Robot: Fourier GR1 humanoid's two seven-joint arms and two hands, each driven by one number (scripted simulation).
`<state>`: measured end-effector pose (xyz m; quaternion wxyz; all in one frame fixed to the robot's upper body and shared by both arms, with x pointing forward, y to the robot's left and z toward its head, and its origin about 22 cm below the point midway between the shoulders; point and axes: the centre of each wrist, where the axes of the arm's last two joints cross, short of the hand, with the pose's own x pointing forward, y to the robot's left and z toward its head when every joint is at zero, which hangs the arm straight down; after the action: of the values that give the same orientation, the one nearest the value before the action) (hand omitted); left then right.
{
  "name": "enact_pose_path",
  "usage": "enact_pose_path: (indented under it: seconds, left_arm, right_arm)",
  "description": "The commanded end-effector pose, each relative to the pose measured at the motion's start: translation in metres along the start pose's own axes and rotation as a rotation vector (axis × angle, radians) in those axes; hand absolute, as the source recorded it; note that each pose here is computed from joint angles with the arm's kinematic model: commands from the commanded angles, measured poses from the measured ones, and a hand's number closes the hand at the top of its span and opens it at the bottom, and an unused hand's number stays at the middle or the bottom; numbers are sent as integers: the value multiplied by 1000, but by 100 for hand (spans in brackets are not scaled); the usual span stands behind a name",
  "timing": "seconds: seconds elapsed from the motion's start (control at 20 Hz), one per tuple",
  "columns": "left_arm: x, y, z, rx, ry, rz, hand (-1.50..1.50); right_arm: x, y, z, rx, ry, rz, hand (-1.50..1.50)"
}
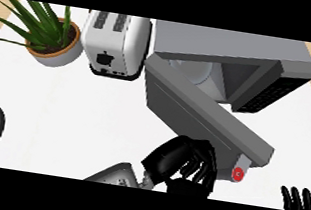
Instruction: Pick up the milk, place it into the microwave and close the microwave
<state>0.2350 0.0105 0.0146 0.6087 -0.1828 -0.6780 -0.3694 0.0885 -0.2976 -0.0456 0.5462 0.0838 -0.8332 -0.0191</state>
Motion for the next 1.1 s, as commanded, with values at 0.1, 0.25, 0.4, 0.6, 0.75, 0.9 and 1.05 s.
enact_pose_path:
  seconds: [0.1, 0.25, 0.4, 0.6, 0.75, 0.9, 1.05]
  left_arm:
    - [-4, -4, -15, 72, -1, 64, -150]
    - [2, 5, -22, 122, -44, 107, -150]
    - [7, 23, -36, 228, -76, 93, 150]
    - [7, 35, -45, 336, -73, 121, 150]
    - [9, 46, -53, 374, -79, 138, 150]
    - [20, 56, -60, 400, -117, 194, 150]
    - [23, 68, -69, 424, -123, 204, 150]
  right_arm:
    - [24, -2, -18, 77, -66, -36, -150]
    - [31, 6, -26, 126, -69, -47, -150]
    - [35, 4, -22, 140, -44, -61, -150]
    - [44, 5, -24, 174, -42, -90, -150]
    - [51, 6, -27, 207, -36, -98, -150]
    - [58, 7, -34, 236, -66, -115, -150]
    - [62, 11, -31, 240, -49, -148, -150]
